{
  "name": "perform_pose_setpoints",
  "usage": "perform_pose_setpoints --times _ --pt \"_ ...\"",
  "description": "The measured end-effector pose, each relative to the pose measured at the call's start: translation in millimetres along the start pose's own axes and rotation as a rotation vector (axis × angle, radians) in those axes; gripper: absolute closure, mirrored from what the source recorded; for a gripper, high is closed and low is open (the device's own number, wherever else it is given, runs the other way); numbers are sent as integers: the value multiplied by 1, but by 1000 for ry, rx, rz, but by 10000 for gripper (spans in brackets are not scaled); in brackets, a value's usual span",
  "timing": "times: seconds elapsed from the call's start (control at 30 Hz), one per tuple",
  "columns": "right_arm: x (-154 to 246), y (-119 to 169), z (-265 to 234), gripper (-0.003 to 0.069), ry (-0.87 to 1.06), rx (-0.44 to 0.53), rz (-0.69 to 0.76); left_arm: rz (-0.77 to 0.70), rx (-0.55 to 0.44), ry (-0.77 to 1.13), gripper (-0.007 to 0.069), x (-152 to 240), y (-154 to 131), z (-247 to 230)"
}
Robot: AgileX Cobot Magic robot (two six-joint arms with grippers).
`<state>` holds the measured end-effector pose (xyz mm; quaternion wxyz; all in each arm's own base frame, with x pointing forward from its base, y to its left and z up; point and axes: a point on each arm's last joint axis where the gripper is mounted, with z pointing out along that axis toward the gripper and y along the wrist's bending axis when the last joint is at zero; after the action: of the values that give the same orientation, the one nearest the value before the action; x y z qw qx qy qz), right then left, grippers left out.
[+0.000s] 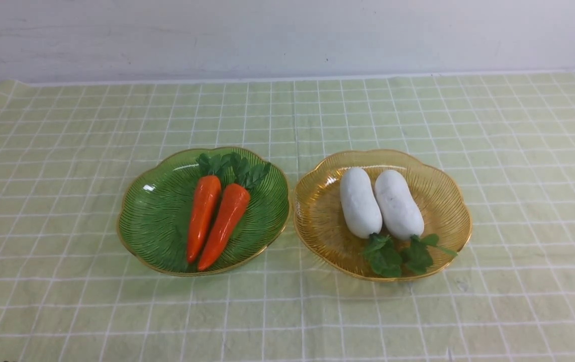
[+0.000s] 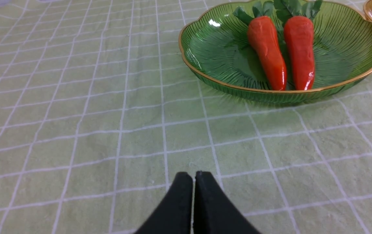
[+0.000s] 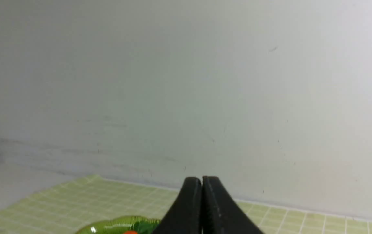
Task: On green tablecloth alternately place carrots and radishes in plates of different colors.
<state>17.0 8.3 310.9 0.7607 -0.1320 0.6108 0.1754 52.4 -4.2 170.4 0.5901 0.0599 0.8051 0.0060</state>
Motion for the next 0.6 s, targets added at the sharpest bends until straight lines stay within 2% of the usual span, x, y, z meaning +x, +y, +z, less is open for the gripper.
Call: perform_pose_setpoints --times 0.1,0.13,0.17,0.2,0.23,0.3,0.43,0.6 --pt "9 -1 1 673 51 31 -26 0 0 0 633 0 0 0" --pt "21 -4 3 673 91 107 -58 0 0 1 633 0 0 0" --pt "23 -4 4 673 96 118 -64 0 0 1 633 0 0 0" --pt "30 -6 5 673 116 -117 -32 0 0 1 633 0 0 0" --pt "49 -11 6 673 180 257 -89 0 0 1 633 0 0 0" --pt "79 -18 6 673 277 355 -88 0 0 1 633 0 0 0" --pt "132 -27 -1 673 449 479 -59 -1 1 3 633 0 0 0" --pt "133 -29 -1 673 444 501 -60 -2 1 3 633 0 0 0"
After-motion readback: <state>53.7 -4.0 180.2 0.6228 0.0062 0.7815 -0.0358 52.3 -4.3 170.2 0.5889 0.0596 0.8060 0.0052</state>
